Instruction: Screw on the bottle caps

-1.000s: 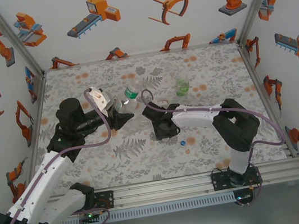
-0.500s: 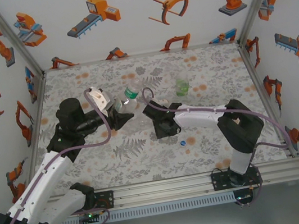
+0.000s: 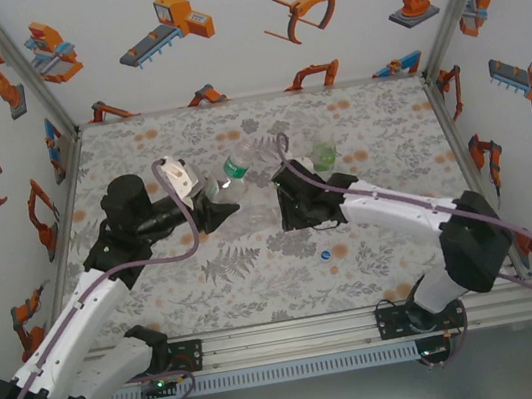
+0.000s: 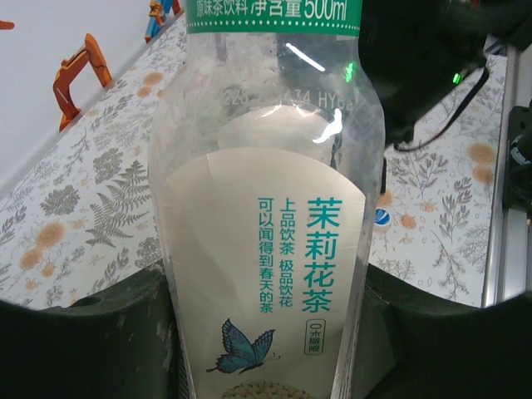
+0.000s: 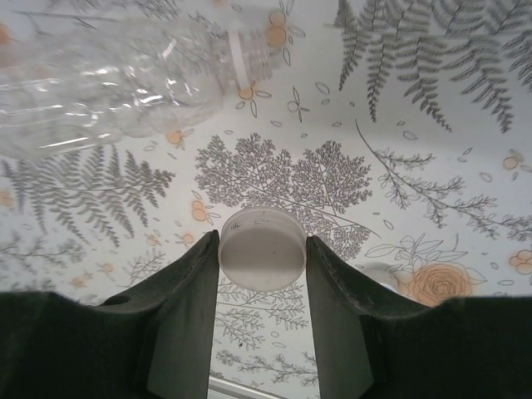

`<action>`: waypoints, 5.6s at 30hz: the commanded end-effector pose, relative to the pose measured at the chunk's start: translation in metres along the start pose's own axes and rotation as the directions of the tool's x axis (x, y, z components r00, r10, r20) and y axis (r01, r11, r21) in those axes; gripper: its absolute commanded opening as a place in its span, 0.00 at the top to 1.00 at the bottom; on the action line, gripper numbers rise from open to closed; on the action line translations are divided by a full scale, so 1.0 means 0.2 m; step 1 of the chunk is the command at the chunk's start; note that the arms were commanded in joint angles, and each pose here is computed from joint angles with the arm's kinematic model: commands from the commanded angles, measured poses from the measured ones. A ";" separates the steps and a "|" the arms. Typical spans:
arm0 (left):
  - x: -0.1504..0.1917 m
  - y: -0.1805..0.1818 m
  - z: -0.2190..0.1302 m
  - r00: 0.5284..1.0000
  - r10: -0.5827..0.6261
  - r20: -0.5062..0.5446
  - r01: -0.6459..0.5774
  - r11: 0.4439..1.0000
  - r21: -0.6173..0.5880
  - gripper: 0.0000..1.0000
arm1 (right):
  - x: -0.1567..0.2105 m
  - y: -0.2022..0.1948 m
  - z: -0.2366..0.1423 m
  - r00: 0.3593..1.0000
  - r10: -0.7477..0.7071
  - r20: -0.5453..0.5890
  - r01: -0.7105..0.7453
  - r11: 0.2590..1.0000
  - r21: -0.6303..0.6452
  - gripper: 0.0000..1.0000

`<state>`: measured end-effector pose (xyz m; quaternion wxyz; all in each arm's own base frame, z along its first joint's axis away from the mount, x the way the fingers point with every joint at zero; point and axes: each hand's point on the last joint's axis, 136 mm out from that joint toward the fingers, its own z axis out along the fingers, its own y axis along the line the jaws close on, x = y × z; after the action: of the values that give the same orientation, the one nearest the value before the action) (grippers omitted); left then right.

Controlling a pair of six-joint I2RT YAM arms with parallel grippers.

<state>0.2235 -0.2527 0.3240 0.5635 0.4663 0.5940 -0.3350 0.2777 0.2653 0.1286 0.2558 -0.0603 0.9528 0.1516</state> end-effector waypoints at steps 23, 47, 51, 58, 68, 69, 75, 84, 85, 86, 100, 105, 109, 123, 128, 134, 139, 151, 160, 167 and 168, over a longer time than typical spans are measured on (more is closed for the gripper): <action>0.09 -0.18 -0.03 0.928 0.364 -0.075 -0.354 0.927 0.126 1.00 | -0.24 0.37 -1.19 0.491 -0.312 0.814 0.786 0.562 -0.259 0.83; 0.19 -0.31 -0.02 0.878 0.460 -0.128 -0.421 0.872 0.249 1.00 | -0.03 0.54 -1.48 0.064 -0.308 0.949 0.993 0.110 -0.031 0.87; 0.19 -0.31 -0.02 0.878 0.462 -0.129 -0.421 0.871 0.252 1.00 | -0.04 0.55 -1.46 0.072 -0.314 0.947 0.994 0.102 -0.041 0.87; 0.19 -0.32 -0.01 0.878 0.459 -0.134 -0.417 0.872 0.255 1.00 | -0.02 0.56 -1.44 0.074 -0.334 0.940 0.996 0.074 -0.052 0.88; 0.18 -0.31 -0.02 0.881 0.453 -0.138 -0.412 0.878 0.245 1.00 | 0.02 0.54 -1.39 0.078 -0.392 0.917 0.997 0.042 -0.067 0.91; 0.18 -0.31 -0.02 0.881 0.453 -0.139 -0.413 0.877 0.244 1.00 | 0.03 0.54 -1.39 0.080 -0.399 0.913 0.997 0.044 -0.068 0.91; 0.18 -0.31 -0.01 0.883 0.448 -0.142 -0.407 0.880 0.245 1.00 | 0.02 0.54 -1.38 0.075 -0.403 0.912 0.997 0.045 -0.062 0.92; 0.19 -0.31 -0.01 0.884 0.444 -0.145 -0.402 0.881 0.249 1.00 | 0.01 0.58 -1.38 0.065 -0.394 0.917 0.998 0.036 -0.056 0.92; 0.19 -0.31 -0.01 0.884 0.444 -0.145 -0.402 0.881 0.249 1.00 | 0.01 0.58 -1.38 0.064 -0.394 0.917 0.998 0.036 -0.054 0.92; 0.19 -0.31 -0.01 0.884 0.443 -0.146 -0.401 0.882 0.248 1.00 | 0.01 0.58 -1.39 0.063 -0.394 0.917 0.998 0.038 -0.052 0.92; 0.20 -0.32 0.00 0.883 0.443 -0.152 -0.397 0.880 0.261 1.00 | 0.03 0.58 -1.37 0.051 -0.431 0.901 0.998 -0.002 -0.057 0.94; 0.20 -0.32 0.00 0.882 0.446 -0.151 -0.399 0.878 0.264 1.00 | 0.04 0.59 -1.37 0.045 -0.442 0.896 0.998 -0.019 -0.059 0.94; 0.20 -0.33 0.00 0.882 0.447 -0.151 -0.399 0.878 0.265 1.00 | 0.04 0.60 -1.37 0.037 -0.442 0.896 0.998 -0.028 -0.055 0.95; 0.17 -0.37 -0.02 0.884 0.456 -0.106 -0.411 0.864 0.291 1.00 | 0.07 0.59 -1.35 0.008 -0.447 0.894 0.997 -0.064 -0.041 0.96; 0.16 -0.42 -0.04 0.888 0.457 -0.062 -0.414 0.849 0.328 1.00 | 0.08 0.59 -1.36 -0.009 -0.437 0.899 0.996 -0.082 -0.030 0.97; 0.16 -0.46 -0.04 0.896 0.443 -0.040 -0.399 0.839 0.369 1.00 | 0.09 0.59 -1.37 -0.021 -0.434 0.901 0.995 -0.093 -0.022 0.98; 0.18 -0.43 -0.02 0.897 0.434 -0.081 -0.381 0.854 0.355 1.00 | 0.09 0.60 -1.35 0.008 -0.453 0.891 0.995 -0.089 -0.054 0.99; 0.19 -0.36 0.00 0.894 0.426 -0.136 -0.374 0.879 0.295 1.00 | 0.08 0.62 -1.32 0.058 -0.466 0.883 0.994 -0.053 -0.093 1.00; 0.19 -0.35 0.01 0.897 0.415 -0.149 -0.361 0.886 0.292 1.00 | 0.07 0.62 -1.32 0.052 -0.476 0.878 0.996 -0.044 -0.083 1.00; 0.19 -0.35 0.00 0.897 0.419 -0.145 -0.365 0.884 0.293 1.00 | 0.07 0.62 -1.31 0.065 -0.488 0.871 0.995 -0.036 -0.095 1.00; 0.18 -0.35 0.00 0.896 0.422 -0.142 -0.369 0.883 0.291 1.00 | 0.07 0.62 -1.30 0.076 -0.488 0.869 0.994 -0.029 -0.103 1.00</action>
<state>0.1641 -0.2645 0.2550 0.4675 0.6818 0.5149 -0.2268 0.1228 0.2949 0.3586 0.5269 -0.6641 0.4180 0.3265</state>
